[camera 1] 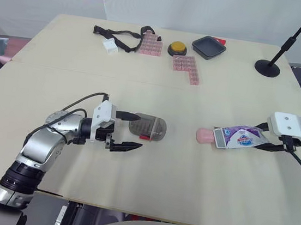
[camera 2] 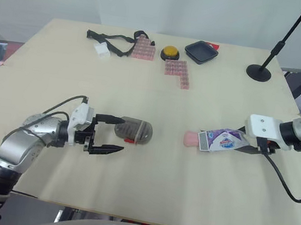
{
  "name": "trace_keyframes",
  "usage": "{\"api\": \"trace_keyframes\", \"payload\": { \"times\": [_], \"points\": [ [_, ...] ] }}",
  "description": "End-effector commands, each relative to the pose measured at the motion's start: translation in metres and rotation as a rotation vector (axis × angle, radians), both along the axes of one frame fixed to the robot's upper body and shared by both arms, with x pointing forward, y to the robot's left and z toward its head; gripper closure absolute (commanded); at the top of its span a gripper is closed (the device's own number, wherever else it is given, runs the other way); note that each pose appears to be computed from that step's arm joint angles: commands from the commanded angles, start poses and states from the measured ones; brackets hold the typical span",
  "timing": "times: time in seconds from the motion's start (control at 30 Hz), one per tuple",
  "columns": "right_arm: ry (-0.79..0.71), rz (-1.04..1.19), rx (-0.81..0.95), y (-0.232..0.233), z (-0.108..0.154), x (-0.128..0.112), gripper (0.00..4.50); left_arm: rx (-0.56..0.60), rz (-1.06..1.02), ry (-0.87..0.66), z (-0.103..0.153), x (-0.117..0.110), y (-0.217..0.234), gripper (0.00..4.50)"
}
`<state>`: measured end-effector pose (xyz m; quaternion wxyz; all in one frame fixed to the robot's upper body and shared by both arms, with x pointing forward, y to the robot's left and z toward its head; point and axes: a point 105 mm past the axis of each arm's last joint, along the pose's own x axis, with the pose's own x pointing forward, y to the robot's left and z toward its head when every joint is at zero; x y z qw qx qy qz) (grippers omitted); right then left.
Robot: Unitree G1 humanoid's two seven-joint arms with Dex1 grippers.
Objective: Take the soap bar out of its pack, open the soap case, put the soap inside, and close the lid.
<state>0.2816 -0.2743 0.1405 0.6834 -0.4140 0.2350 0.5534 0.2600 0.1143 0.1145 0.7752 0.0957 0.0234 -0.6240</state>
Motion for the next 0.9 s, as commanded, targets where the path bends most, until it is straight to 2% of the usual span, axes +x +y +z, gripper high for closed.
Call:
{"api": "trace_keyframes", "payload": {
  "times": [0.03,0.23,0.43,0.57,0.73,0.9],
  "points": [
    [-0.064,-0.064,0.014,-0.021,0.028,0.002,2.2,0.0,0.015,-0.038,0.007,0.002,0.011,0.0],
    [-0.079,-0.226,0.148,-0.055,0.043,-0.002,2.2,0.006,0.018,-0.044,0.007,0.002,0.015,0.0],
    [-0.18,-0.564,0.488,-0.079,0.045,0.011,2.2,-0.03,0.018,-0.052,0.011,-0.001,0.011,0.0],
    [-0.256,-0.883,0.574,-0.092,0.023,0.024,2.2,-0.04,0.03,-0.056,0.012,-0.001,0.013,0.0],
    [-0.373,-1.41,0.729,-0.094,0.007,0.043,2.2,-0.059,0.01,-0.049,0.014,-0.005,0.007,0.0],
    [-0.355,-1.676,0.752,-0.074,-0.014,0.043,2.2,-0.088,-0.004,-0.039,0.02,-0.007,0.003,0.0]
  ]
}}
